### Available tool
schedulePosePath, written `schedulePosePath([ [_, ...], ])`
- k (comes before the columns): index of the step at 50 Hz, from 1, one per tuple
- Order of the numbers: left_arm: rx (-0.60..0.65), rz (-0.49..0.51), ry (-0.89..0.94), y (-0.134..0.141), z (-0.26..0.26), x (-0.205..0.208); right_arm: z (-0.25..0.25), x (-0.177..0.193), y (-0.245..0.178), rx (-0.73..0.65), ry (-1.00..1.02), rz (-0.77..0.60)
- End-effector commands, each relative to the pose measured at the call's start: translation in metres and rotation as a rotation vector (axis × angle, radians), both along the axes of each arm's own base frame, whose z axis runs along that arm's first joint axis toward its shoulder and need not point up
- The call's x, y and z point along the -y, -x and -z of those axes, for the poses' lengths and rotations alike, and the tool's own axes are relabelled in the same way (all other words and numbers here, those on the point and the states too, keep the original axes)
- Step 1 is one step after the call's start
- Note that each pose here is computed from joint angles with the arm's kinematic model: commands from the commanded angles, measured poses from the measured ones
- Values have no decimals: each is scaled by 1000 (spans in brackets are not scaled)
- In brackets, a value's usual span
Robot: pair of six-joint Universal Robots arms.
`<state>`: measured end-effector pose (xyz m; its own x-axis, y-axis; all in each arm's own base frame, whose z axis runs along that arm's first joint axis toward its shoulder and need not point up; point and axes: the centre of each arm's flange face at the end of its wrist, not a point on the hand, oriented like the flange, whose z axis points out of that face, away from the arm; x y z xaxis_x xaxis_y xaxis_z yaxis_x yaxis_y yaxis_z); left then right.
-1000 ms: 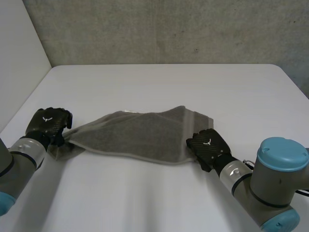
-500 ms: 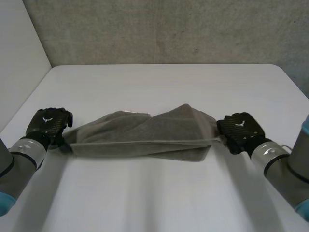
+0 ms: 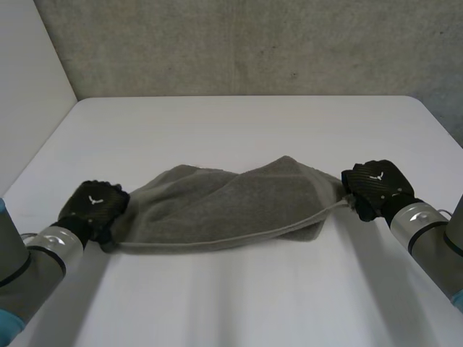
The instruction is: Fold the towel.
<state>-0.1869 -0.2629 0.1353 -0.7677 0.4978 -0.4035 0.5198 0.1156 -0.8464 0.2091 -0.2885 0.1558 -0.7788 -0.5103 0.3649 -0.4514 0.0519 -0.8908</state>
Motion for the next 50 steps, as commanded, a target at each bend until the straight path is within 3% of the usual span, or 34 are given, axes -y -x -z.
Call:
schedulePosePath([
  [1,70,92,-49,2,-2,-11,-1,5,1,0,11,7],
  [20,60,65,-141,-9,21,6,0,17,13,1,9,45],
  [50,46,46,-25,-9,16,24,-1,13,9,8,0,27],
])
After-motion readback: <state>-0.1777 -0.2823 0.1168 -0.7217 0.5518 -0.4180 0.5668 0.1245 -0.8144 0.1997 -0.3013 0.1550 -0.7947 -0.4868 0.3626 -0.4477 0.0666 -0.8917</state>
